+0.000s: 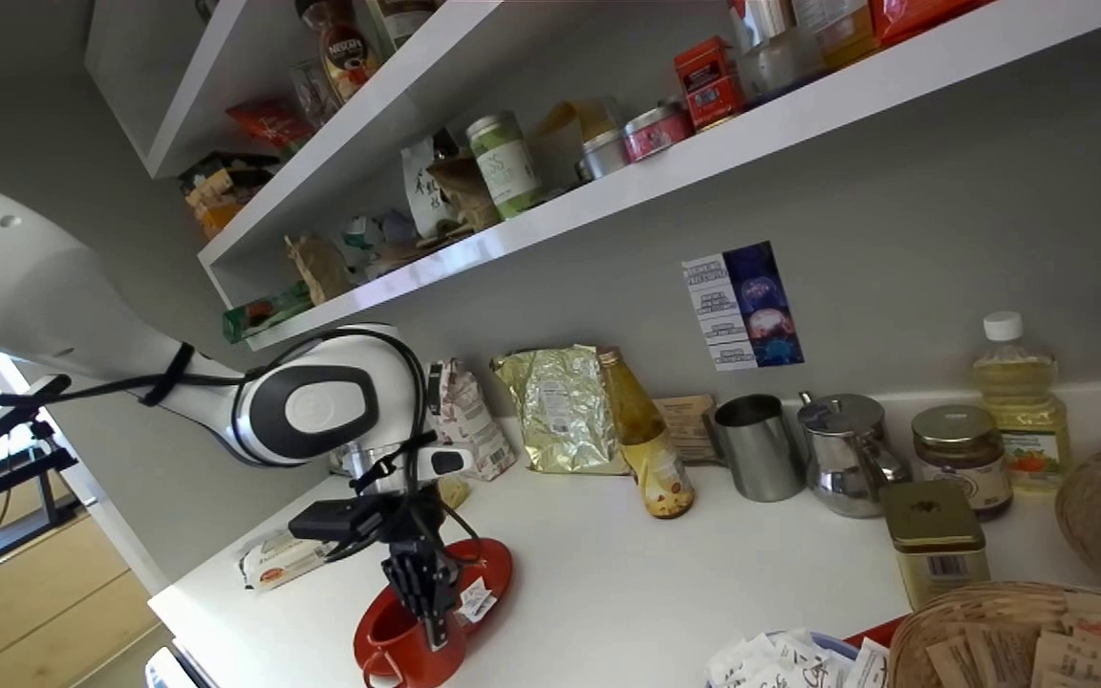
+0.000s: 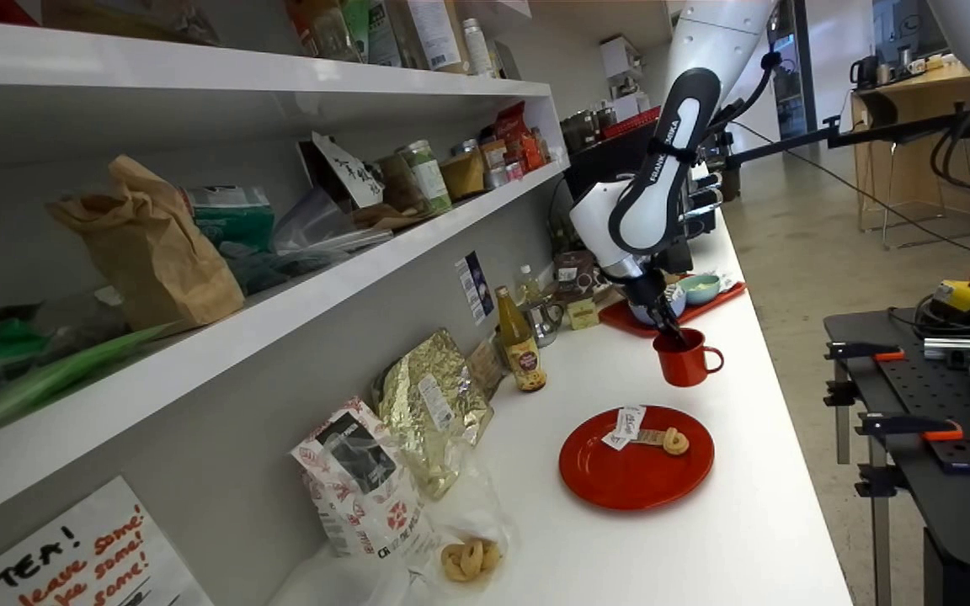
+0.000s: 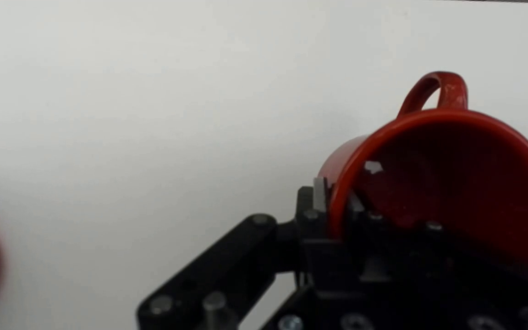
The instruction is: Put the cup on the counter
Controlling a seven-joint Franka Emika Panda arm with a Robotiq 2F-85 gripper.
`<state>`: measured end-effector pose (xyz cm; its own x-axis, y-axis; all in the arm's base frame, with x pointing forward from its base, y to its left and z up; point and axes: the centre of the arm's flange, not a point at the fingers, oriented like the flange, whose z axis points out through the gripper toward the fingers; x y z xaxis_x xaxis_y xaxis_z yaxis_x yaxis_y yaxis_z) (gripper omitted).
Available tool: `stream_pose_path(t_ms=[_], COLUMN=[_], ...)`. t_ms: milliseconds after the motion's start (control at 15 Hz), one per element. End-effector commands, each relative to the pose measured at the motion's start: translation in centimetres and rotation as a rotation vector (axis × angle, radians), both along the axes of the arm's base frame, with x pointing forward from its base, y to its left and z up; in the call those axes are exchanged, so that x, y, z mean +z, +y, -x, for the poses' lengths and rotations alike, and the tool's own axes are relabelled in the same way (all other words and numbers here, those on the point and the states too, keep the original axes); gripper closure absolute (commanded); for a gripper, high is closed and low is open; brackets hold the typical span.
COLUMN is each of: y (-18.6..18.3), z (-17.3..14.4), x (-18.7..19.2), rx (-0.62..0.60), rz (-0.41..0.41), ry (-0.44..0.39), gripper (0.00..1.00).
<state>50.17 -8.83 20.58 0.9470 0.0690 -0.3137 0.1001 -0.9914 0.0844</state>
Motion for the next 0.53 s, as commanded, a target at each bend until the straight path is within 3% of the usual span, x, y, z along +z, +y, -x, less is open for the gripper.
stream_pose_path(t_ms=[0,467], y=[-0.2,-0.5], z=[-1.1,-2.4], x=[-1.5,-2.9], rx=[-0.006,-0.016], rz=[-0.008,-0.018], ry=[0.010,0.017], gripper=[0.98,0.98])
